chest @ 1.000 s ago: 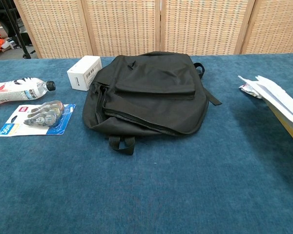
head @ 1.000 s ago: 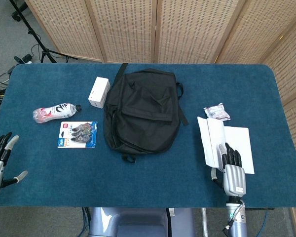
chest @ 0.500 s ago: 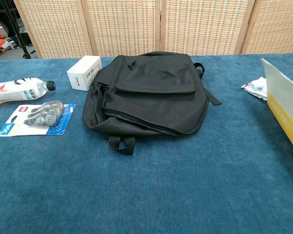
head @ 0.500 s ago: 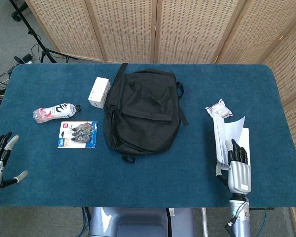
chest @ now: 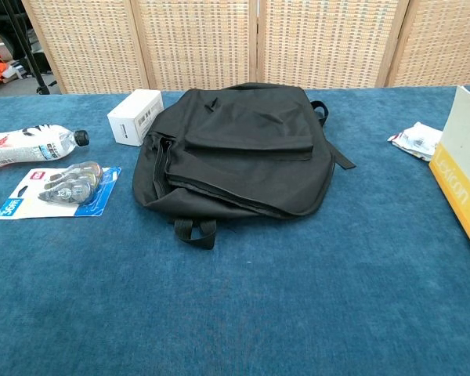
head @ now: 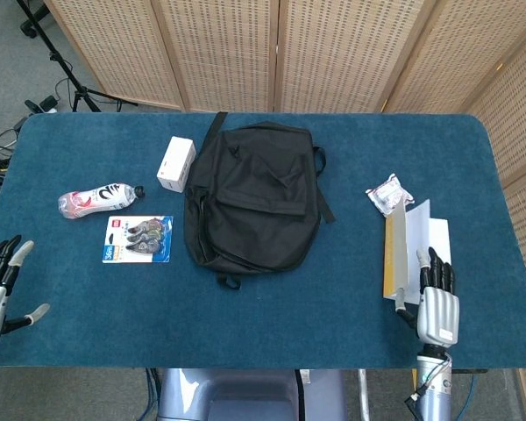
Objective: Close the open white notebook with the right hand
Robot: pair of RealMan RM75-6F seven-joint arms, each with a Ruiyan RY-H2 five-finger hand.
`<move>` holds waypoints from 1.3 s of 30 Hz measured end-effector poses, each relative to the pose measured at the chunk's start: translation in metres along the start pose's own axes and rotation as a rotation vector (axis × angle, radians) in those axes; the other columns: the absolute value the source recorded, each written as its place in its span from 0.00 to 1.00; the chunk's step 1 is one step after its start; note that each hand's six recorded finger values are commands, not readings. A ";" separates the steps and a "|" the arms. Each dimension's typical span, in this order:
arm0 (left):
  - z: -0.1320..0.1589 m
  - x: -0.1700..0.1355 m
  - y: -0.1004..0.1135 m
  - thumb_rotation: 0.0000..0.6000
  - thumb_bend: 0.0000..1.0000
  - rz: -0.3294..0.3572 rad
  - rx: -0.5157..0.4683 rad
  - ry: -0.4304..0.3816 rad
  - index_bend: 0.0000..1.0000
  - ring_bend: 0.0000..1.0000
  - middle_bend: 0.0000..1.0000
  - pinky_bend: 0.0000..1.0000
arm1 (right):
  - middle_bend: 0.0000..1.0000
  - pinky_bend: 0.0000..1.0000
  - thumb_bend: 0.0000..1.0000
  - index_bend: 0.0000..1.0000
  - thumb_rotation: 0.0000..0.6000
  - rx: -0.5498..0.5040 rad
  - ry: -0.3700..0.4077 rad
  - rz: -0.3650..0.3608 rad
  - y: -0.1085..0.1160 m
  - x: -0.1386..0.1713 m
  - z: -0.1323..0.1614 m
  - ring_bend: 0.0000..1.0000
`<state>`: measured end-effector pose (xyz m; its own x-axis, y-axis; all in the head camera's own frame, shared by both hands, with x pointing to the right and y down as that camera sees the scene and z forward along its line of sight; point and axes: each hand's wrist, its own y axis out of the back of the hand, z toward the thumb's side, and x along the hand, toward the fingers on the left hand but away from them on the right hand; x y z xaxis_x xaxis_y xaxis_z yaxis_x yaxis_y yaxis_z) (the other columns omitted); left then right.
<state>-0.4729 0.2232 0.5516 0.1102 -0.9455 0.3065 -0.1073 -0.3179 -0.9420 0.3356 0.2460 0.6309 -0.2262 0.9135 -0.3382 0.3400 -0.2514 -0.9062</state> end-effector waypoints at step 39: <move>-0.001 -0.001 0.003 0.92 0.07 0.015 -0.005 0.002 0.00 0.00 0.00 0.00 | 0.00 0.00 0.38 0.00 1.00 0.038 -0.129 -0.092 0.025 -0.008 -0.045 0.00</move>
<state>-0.4741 0.2232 0.5483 0.1067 -0.9502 0.2927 -0.1137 -0.3042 -0.9458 0.3869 0.2465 0.6225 -0.3710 0.8853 -0.2805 0.2777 -0.1825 -0.9432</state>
